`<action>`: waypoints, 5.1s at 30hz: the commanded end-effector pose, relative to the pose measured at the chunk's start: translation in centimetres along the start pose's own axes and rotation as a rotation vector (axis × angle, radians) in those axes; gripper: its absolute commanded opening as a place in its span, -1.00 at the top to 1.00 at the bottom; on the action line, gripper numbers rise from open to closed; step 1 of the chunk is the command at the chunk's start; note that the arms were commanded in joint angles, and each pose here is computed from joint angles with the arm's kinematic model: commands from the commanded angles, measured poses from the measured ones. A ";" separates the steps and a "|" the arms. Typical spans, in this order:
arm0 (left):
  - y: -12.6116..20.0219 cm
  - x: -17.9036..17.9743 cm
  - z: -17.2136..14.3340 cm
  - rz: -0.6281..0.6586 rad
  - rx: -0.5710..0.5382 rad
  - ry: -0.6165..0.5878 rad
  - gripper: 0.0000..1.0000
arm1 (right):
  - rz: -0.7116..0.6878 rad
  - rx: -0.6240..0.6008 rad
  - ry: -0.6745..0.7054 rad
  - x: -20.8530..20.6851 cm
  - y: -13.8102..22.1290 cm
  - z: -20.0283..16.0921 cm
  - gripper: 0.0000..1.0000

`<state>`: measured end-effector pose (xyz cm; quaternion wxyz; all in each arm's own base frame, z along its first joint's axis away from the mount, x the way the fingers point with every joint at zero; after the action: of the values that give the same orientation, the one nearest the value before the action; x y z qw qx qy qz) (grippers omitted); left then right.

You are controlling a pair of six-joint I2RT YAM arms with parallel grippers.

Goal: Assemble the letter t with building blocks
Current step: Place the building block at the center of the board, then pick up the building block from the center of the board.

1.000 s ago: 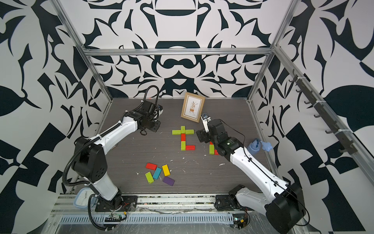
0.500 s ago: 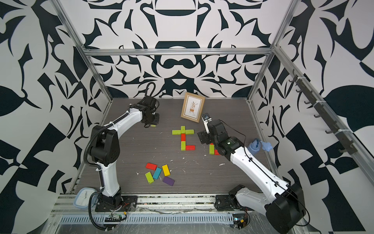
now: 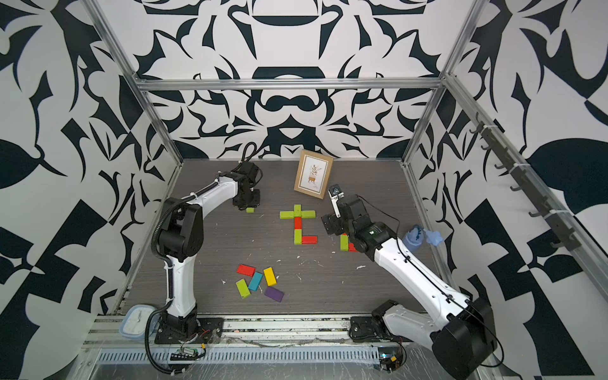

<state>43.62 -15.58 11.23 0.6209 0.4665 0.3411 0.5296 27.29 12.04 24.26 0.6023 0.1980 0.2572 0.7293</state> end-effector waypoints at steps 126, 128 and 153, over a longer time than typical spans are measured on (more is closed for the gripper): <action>4.7 -4.4 -24.6 -0.385 0.268 0.390 -0.25 | -0.074 0.020 -0.023 -0.5 -1.3 -0.1 -0.99; 4.5 -4.5 -24.2 -0.376 0.270 0.375 -0.19 | -0.076 0.018 -0.025 -0.5 -1.2 -0.1 -0.98; 3.8 -3.2 -24.1 -0.122 0.329 0.132 0.01 | -0.079 0.009 -0.022 -0.6 -0.9 0.1 -0.99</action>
<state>20.61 -15.60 7.82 0.5961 0.4385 0.5197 0.4270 28.00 11.75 22.38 0.6200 0.2062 0.2883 0.7000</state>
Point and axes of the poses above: each gripper's point midway between its finger pads, its own y axis back along the fingers, its own x axis along the line the jaws close on, z = x × y, the point moved 6 cm from there along y, back along the fingers, and after that the axes turned 13 degrees about -y, right-handed, at the moved point
